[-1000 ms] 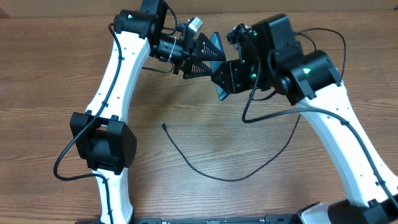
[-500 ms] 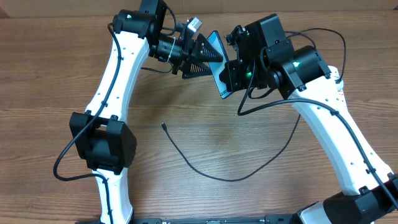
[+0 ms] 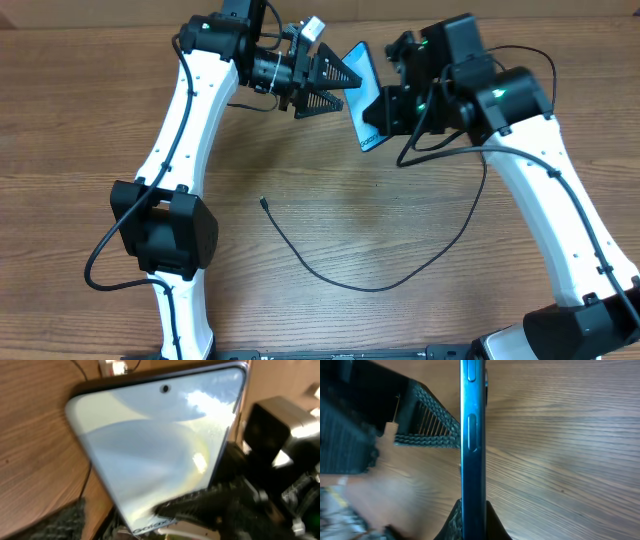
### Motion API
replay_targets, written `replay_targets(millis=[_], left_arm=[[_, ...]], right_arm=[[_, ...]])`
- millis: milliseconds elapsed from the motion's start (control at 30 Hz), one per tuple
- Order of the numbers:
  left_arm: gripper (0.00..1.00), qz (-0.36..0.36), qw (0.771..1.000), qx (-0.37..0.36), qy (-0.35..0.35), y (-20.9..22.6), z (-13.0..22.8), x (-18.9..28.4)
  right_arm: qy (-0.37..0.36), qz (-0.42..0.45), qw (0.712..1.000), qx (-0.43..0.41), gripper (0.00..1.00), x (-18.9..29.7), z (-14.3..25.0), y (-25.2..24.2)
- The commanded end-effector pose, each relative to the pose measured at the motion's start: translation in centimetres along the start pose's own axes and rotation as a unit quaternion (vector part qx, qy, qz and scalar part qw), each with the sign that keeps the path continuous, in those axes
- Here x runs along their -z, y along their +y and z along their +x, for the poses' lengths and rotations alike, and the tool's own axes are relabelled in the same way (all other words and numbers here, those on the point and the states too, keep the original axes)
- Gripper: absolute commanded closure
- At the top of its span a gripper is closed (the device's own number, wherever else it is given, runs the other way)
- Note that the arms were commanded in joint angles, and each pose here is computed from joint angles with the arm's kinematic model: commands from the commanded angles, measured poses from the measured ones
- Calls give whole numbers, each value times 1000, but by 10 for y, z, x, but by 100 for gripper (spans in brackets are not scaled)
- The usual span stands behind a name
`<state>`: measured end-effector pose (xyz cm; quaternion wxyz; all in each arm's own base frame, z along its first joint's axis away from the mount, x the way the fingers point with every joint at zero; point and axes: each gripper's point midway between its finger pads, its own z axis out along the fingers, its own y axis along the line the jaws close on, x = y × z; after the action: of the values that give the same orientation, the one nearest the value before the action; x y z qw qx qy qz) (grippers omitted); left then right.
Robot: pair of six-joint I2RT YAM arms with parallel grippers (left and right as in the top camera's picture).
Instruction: Plug charger to phone and switch on socket
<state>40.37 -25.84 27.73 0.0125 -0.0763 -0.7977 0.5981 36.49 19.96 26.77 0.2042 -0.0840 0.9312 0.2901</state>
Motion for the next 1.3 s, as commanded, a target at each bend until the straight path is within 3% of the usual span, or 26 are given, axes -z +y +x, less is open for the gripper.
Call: replay_targets(millis=[0,100,267,433,700,1000,1267], left_arm=[[1,62,994,-84,-14,-35,-5,19],[7,153,971,-182,1,-70,-4,27],[10,153,967,-206,2,-80,-13,26],[11,159,960,-231,19,-93,-12,10],[20,165,959,-226,46,-116,-9,-9],[54,165,960,-220,50,-127,-11,-8],[91,164,961,-218,50,-127,-11,-9]], right_arm=[[-18,-117,993,-11,96,33,-13,26],[-27,-199,979,-25,96,56,-22,29],[-46,-281,958,-27,96,83,-36,37],[-60,-294,954,-11,96,86,-44,44],[-72,-272,960,-9,96,79,-50,45],[-80,-239,967,-20,96,73,-54,34],[-79,-239,968,-21,96,73,-53,34]])
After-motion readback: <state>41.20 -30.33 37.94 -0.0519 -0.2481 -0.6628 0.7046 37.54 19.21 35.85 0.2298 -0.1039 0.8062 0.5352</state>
